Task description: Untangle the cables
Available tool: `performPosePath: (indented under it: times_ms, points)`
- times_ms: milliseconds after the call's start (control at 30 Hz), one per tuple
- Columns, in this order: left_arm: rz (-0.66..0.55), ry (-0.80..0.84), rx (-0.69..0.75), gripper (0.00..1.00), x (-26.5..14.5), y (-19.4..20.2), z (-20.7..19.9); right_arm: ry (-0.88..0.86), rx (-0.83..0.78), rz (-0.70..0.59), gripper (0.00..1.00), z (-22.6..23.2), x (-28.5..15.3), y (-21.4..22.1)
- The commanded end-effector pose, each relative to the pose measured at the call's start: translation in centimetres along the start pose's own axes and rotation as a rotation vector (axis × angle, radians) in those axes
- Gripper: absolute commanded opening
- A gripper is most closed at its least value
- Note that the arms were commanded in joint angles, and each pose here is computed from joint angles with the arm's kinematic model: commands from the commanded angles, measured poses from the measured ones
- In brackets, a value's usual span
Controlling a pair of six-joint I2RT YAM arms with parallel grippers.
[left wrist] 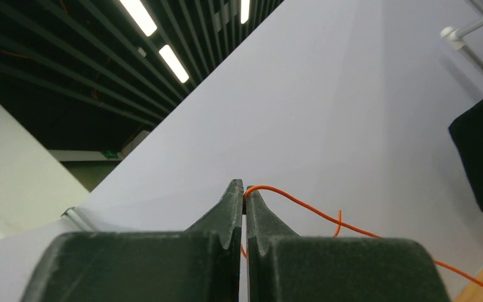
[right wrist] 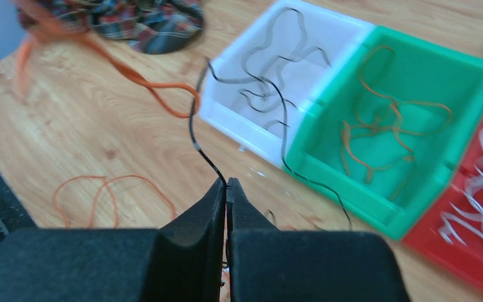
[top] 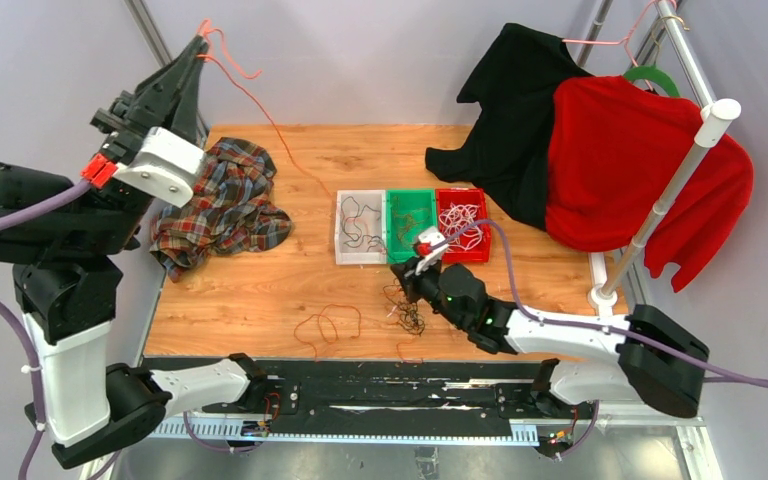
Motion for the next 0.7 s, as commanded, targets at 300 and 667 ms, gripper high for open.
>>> performPosePath:
  times_ms: [300, 667]
  points:
    - [0.221, -0.490, 0.264, 0.01, -10.6, -1.5, 15.2, 0.682, 0.181, 0.141, 0.01, -13.6, -9.0, 6.4]
    - [0.289, -0.647, 0.371, 0.01, -13.9, -2.1, 19.5, 1.024, 0.266, 0.225, 0.01, -17.8, -13.8, 8.1]
Point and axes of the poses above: each gripper's point midway between its finger pads, its own x axis out along the fingers, its own z axis along the line the jaws close on, y = z × x, the point moved 2 cm from there along -x, back along the fingers, and after that the axes turned 10 degrees about x, right-handed, at the moved point
